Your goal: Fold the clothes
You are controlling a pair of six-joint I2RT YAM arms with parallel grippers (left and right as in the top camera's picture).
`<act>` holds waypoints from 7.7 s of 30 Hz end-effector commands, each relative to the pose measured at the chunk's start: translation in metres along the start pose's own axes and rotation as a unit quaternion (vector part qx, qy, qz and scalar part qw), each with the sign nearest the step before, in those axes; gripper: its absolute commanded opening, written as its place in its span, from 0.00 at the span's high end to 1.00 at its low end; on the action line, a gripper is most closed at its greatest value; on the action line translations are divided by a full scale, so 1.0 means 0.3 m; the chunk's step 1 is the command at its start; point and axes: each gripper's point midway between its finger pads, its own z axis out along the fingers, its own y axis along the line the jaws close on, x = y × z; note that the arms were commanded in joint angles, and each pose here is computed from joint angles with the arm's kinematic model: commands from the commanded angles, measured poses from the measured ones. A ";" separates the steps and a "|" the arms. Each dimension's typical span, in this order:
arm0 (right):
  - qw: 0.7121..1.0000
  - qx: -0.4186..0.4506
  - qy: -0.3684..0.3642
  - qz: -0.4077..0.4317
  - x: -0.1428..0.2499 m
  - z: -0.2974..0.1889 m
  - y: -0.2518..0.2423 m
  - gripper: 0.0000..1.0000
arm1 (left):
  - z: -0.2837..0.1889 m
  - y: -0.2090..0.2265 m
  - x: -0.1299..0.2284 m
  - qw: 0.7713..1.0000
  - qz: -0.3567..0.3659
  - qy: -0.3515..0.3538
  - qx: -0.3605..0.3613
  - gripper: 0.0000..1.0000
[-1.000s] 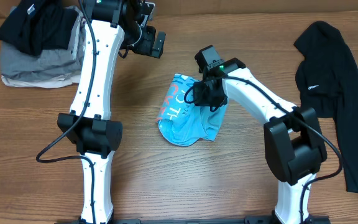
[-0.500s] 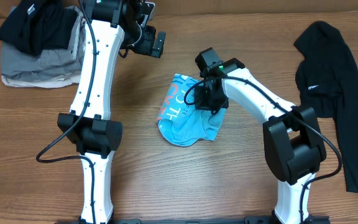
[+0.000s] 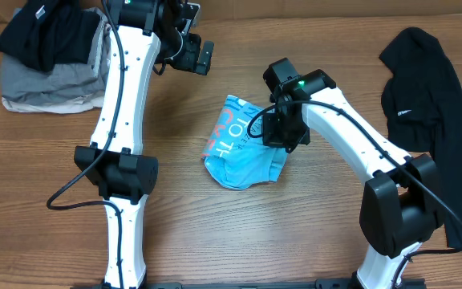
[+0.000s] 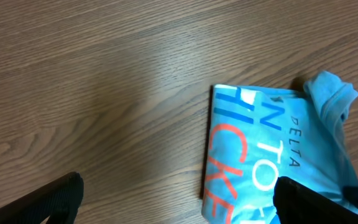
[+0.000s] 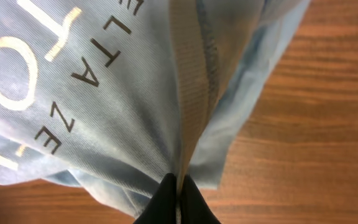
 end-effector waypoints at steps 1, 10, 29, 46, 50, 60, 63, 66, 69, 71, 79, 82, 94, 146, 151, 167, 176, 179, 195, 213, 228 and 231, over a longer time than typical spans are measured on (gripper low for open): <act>1.000 0.006 0.008 0.006 0.020 -0.014 -0.014 0.96 | -0.019 0.007 -0.004 1.000 -0.009 -0.006 -0.004 0.00; 0.996 0.049 0.046 0.053 0.103 0.131 -0.145 0.58 | -0.018 0.005 -0.004 1.000 -0.008 -0.006 -0.004 0.00; 0.983 -0.054 -0.072 0.163 -0.137 -0.253 -0.491 0.11 | 0.179 -0.441 0.185 0.973 0.188 0.096 0.092 0.00; 0.981 -0.058 -0.081 0.165 -0.143 -0.265 -0.562 0.17 | 0.524 -0.406 0.630 0.929 0.212 0.298 0.045 0.96; 0.981 -0.059 -0.082 0.165 -0.145 -0.266 -0.561 0.18 | 0.572 -0.285 0.631 0.928 0.225 0.297 -0.028 0.96; 0.981 -0.059 -0.085 0.164 -0.150 -0.267 -0.562 0.18 | 0.615 0.053 0.454 0.928 0.212 0.216 -0.216 0.60; 0.981 -0.059 -0.086 0.164 -0.151 -0.267 -0.562 0.17 | 0.620 0.070 0.398 0.940 0.195 0.186 -0.210 0.48; 0.981 -0.060 -0.089 0.163 -0.157 -0.268 -0.562 0.18 | 0.579 0.009 0.352 0.949 0.195 0.175 -0.173 0.38; 0.980 -0.061 -0.096 0.162 -0.168 -0.270 -0.562 0.19 | 0.515 -0.118 0.291 0.960 0.211 0.155 -0.104 0.36; 0.980 -0.060 -0.096 0.162 -0.168 -0.270 -0.562 0.19 | 0.474 -0.204 0.259 0.961 0.231 0.139 -0.057 0.34; 0.980 -0.060 -0.096 0.161 -0.168 -0.270 -0.563 0.19 | 0.433 -0.396 0.277 0.939 0.316 0.131 0.035 0.25; 0.980 -0.060 -0.096 0.161 -0.168 -0.270 -0.563 0.19 | 0.467 -0.402 0.320 0.933 0.326 0.148 0.039 0.25; 0.981 -0.060 -0.096 0.160 -0.168 -0.270 -0.563 0.19 | 0.611 -0.441 0.463 0.921 0.334 0.173 0.100 0.19; 0.982 -0.076 -0.082 0.150 -0.148 -0.268 -0.541 0.19 | -0.510 0.626 -0.193 0.929 0.006 -0.211 -0.304 0.96; 0.982 -0.080 -0.079 0.150 -0.144 -0.268 -0.535 0.20 | -0.629 0.851 -0.151 0.904 -0.034 -0.236 -0.355 0.96; 0.981 -0.090 -0.077 0.155 -0.144 -0.270 -0.524 0.23 | -0.839 1.232 -0.079 0.859 -0.094 -0.358 -0.353 0.96; 0.981 -0.090 -0.077 0.155 -0.143 -0.270 -0.524 0.24 | -0.683 1.344 -0.127 0.856 -0.111 -0.354 -0.359 0.96; 0.981 -0.090 -0.077 0.155 -0.143 -0.270 -0.524 0.24 | -0.589 1.400 -0.108 0.861 -0.128 -0.329 -0.366 0.96; 0.980 -0.090 -0.078 0.160 -0.146 -0.270 -0.524 0.25 | -0.496 1.453 -0.074 0.866 -0.162 -0.312 -0.356 0.96; 0.979 -0.091 -0.080 0.161 -0.150 -0.271 -0.524 0.25 | 0.128 0.856 -0.249 0.971 -0.045 -0.203 -0.120 0.00; 0.980 -0.091 -0.086 0.157 -0.159 -0.273 -0.524 0.25 | -0.139 0.705 -0.346 0.954 -0.018 -0.253 -0.161 0.00; 0.980 -0.091 -0.095 0.146 -0.168 -0.288 -0.523 0.25 | -0.219 0.608 -0.350 0.956 -0.001 -0.267 -0.124 0.00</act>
